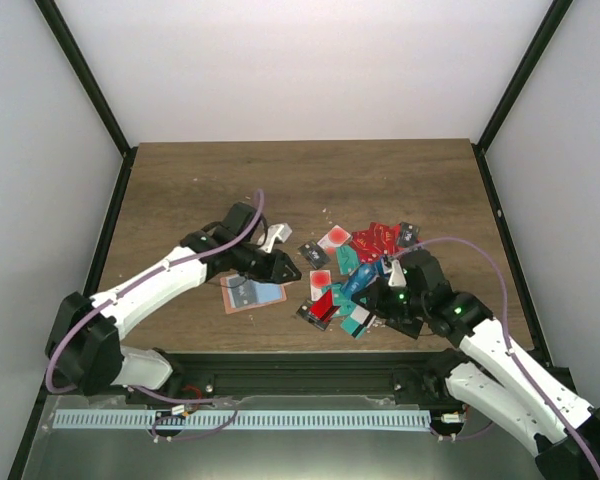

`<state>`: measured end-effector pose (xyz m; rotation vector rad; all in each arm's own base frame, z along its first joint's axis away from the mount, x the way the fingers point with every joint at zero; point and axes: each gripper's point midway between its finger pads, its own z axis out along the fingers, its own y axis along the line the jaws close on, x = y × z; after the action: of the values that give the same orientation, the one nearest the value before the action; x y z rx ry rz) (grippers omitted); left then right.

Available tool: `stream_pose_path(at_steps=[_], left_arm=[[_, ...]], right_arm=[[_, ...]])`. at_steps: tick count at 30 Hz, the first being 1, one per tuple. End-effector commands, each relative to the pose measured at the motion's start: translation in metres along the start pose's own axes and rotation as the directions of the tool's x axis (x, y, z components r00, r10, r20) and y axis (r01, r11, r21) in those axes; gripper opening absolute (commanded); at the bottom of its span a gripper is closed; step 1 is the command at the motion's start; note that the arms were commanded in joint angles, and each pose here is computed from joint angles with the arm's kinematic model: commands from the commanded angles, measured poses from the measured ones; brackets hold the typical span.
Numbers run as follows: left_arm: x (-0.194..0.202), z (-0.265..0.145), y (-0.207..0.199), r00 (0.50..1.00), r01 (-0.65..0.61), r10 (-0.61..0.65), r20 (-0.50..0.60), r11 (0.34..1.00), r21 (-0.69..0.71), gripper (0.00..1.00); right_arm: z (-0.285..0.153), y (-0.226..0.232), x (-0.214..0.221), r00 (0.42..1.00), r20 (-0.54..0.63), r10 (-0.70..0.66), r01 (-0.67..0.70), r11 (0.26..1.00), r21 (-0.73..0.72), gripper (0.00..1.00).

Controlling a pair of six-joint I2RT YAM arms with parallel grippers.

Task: Put the credit cards into the card holder
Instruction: Pick up the credit card from the center of the board, then insert the credit card into the card holder.

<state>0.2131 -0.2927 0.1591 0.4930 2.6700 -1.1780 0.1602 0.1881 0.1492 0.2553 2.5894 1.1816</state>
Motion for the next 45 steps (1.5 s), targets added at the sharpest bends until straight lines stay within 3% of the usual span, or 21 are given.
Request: stream_pose_path(at_steps=[1,4,10,19,29,45], left_arm=[[0.001,-0.024,-0.016,0.998,-0.055,0.054,0.008,0.997,0.06,0.31],[-0.005,-0.044,-0.039,0.992,-0.118,0.111,0.054,0.983,0.139,0.34],[-0.014,-0.093,-0.081,0.973,-0.214,0.174,0.155,0.929,0.302,0.51],[-0.011,-0.127,-0.12,0.954,-0.283,0.194,0.228,0.834,0.473,0.52],[-0.011,-0.128,-0.123,0.955,-0.276,0.176,0.239,0.819,0.503,0.39],[-0.007,-0.116,-0.13,0.967,-0.249,0.176,0.185,0.812,0.528,0.32]], right_arm=[[-0.012,0.042,-0.015,0.992,0.046,-0.121,0.125,0.985,-0.117,0.01],[-0.016,0.078,-0.012,0.971,0.034,-0.235,0.235,0.935,-0.264,0.01],[-0.032,0.133,-0.005,0.907,0.036,-0.42,0.386,0.792,-0.474,0.01],[-0.06,0.175,0.019,0.823,0.01,-0.567,0.41,0.583,-0.701,0.01],[-0.067,0.186,0.025,0.788,-0.019,-0.615,0.389,0.522,-0.759,0.01],[-0.066,0.192,0.023,0.772,-0.025,-0.635,0.386,0.5,-0.775,0.01]])
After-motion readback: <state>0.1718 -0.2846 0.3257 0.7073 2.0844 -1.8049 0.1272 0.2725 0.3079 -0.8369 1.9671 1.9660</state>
